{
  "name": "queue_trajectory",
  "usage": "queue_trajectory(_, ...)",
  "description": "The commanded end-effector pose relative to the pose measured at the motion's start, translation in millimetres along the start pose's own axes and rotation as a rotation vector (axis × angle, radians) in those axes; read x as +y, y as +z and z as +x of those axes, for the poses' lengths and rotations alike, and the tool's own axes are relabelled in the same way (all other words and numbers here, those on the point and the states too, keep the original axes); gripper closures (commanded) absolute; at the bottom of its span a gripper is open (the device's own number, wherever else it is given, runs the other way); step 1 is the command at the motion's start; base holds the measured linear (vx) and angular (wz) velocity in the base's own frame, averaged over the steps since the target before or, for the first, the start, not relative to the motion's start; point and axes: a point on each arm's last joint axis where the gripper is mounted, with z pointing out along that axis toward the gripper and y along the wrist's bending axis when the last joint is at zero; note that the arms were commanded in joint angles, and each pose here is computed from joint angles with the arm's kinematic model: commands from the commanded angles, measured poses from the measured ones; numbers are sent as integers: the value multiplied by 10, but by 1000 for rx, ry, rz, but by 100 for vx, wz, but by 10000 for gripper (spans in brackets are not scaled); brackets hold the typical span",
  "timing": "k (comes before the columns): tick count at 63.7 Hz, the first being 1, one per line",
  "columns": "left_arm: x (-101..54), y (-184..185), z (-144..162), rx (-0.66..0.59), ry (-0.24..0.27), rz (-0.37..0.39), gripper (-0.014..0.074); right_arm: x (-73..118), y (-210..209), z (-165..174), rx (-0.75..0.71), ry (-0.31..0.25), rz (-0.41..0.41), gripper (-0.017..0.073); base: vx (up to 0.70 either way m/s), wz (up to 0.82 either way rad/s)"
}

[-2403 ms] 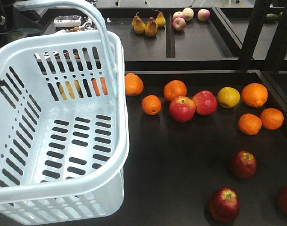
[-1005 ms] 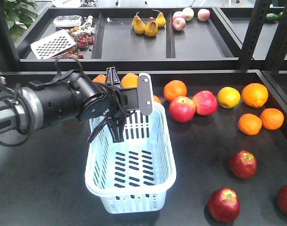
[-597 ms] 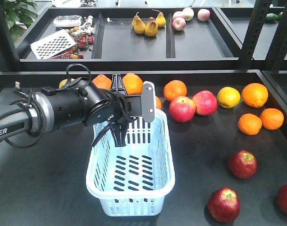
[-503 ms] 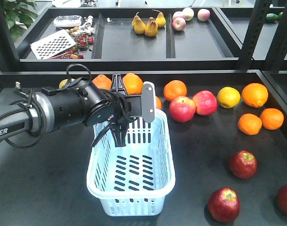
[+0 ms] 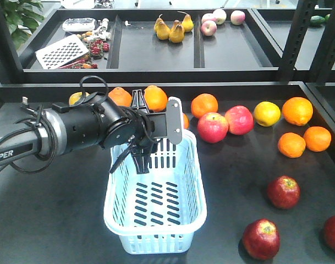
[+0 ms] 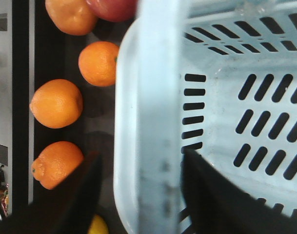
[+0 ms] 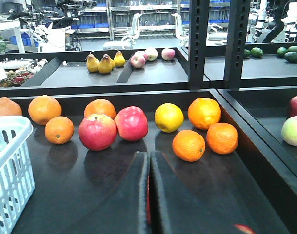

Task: Pick three apples into basket with both arms
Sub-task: 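Lower the light-blue basket onto the table with the left gripper, then open the left gripper and lift it away from the basket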

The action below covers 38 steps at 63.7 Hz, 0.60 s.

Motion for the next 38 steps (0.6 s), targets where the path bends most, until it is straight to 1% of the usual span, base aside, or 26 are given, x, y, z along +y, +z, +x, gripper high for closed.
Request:
queue_trajectory(1, 153, -266, -93, -47, -37, -50, 74, -3, -6, -41, -80, -1, 6, 568, 0, 0)
queue_trajectory(6, 163, -298, -98, -53, -47, -51, 15, -3, -6, -41, -80, -1, 6, 568, 0, 0)
queue_trajectory(12, 195, -367, -108, -64, -50, -66, -22, -3, -6, -41, -80, -1, 6, 568, 0, 0)
queue_trajectory(16, 214, -428, -116, -68, -51, -73, -21, -3, -6, -41, -80, -1, 6, 568, 0, 0)
queue_trajectory(27, 209, -626, -147, -51, -46, -58, -17, -3, -6, -41, -80, -1, 6, 568, 0, 0)
queue_trajectory(31, 227, -737, -140, -49, -61, -54, -16, -3, -6, -41, -80, -1, 6, 568, 0, 0)
queue_trajectory(38, 264, -987, -122, -58, -108, -45, -13, -3, -6, -41, -80, -1, 6, 568, 0, 0)
